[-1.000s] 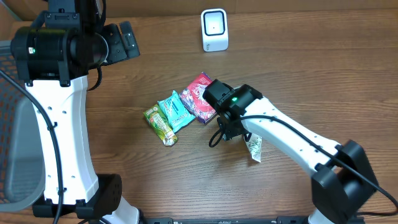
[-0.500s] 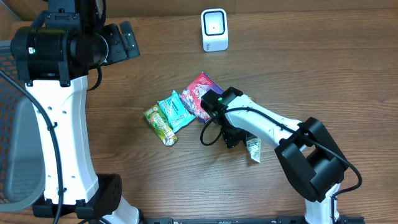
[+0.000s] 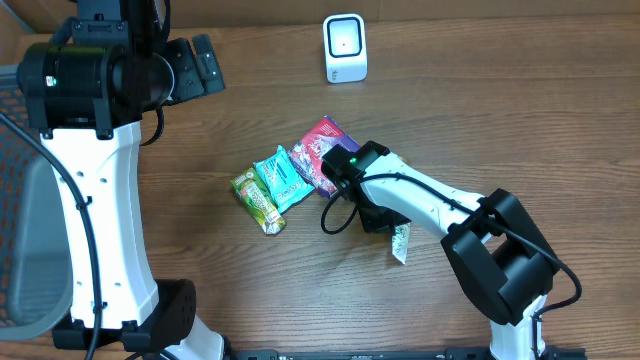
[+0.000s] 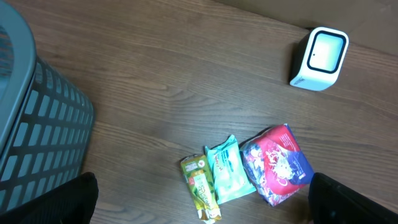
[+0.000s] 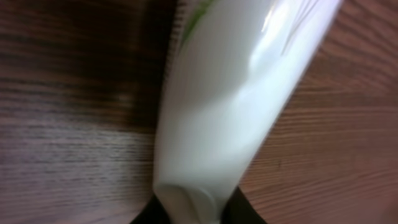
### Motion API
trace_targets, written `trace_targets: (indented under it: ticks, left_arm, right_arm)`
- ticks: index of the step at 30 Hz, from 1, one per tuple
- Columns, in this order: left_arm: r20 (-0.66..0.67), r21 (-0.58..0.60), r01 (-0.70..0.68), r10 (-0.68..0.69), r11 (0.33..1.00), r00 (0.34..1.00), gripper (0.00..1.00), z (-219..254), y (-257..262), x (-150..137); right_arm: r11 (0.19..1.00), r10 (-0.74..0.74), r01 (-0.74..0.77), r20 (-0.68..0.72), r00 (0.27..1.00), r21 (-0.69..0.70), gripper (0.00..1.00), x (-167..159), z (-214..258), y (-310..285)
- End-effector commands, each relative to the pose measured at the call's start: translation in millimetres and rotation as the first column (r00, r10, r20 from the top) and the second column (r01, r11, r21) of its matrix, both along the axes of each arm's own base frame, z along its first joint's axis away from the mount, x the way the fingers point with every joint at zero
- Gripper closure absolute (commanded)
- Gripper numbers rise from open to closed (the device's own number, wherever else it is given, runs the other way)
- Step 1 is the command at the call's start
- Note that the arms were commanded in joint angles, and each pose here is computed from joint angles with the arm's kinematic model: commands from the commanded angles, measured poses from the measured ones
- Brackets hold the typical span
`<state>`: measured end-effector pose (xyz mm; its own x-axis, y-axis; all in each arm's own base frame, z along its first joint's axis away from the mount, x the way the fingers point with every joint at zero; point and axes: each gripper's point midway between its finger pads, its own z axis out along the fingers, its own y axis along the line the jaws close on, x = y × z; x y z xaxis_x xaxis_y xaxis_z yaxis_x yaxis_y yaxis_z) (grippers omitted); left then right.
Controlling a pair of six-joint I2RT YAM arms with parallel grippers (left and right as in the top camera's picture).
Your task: Scan the item barcode
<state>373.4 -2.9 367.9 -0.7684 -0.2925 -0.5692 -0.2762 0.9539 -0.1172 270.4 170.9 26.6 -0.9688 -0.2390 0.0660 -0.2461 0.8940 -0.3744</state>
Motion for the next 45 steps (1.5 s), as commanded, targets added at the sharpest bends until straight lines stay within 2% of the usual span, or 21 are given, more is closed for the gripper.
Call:
trace_targets:
  ticks: [1,6,10,13,19,25,26,30,33,38,40,45]
  left_arm:
    - [0.001,-0.011,-0.006,0.006,1.0,1.0,0.0,0,-1,0]
    - [0.001,-0.011,-0.006,0.006,1.0,1.0,0.0,0,-1,0]
    - [0.001,-0.011,-0.006,0.006,1.0,1.0,0.01,0,-1,0]
    - [0.001,-0.011,-0.006,0.006,1.0,1.0,0.01,0,-1,0]
    - [0.001,-0.011,-0.006,0.006,1.0,1.0,0.0,0,-1,0]
    - [0.001,-0.011,-0.006,0.006,1.0,1.0,0.0,0,-1,0]
    - [0.001,-0.011,-0.006,0.006,1.0,1.0,0.0,0,-1,0]
    - [0.001,-0.011,-0.006,0.006,1.0,1.0,0.0,0,-1,0]
    - [0.001,-0.011,-0.006,0.006,1.0,1.0,0.0,0,-1,0]
    - [0.001,-0.011,-0.006,0.006,1.0,1.0,0.01,0,-1,0]
    - [0.001,-0.011,-0.006,0.006,1.0,1.0,0.0,0,-1,0]
    - [0.001,-0.011,-0.006,0.006,1.0,1.0,0.0,0,-1,0]
  right_arm:
    - [0.994,-0.028,0.032,-0.042,0.999,0.102,0.92,-7,-7,18]
    - [0.942,-0.055,0.073,-0.062,0.997,0.328,0.96,1,16,42]
    - [0.819,-0.031,0.084,-0.102,0.994,0.568,0.96,10,45,63]
    - [0.722,-0.018,0.097,-0.122,0.992,0.685,0.96,23,53,66]
    - [0.649,-0.096,0.19,-0.168,0.981,0.736,0.96,33,29,42]
    - [0.638,-0.199,0.309,-0.237,0.951,0.705,0.96,26,3,1]
    - [0.636,-0.209,0.32,-0.242,0.948,0.702,0.91,27,1,-5]
    - [0.629,-0.233,0.336,-0.242,0.942,0.701,0.47,32,1,-28]
    - [0.618,-0.259,0.351,-0.239,0.936,0.703,0.36,38,2,-46]
    - [0.606,-0.279,0.339,-0.207,0.938,0.72,0.34,50,5,-72]
    - [0.602,-0.238,0.296,-0.188,0.953,0.741,0.34,51,6,-72]
    - [0.595,-0.172,0.239,-0.168,0.971,0.768,0.24,50,9,-67]
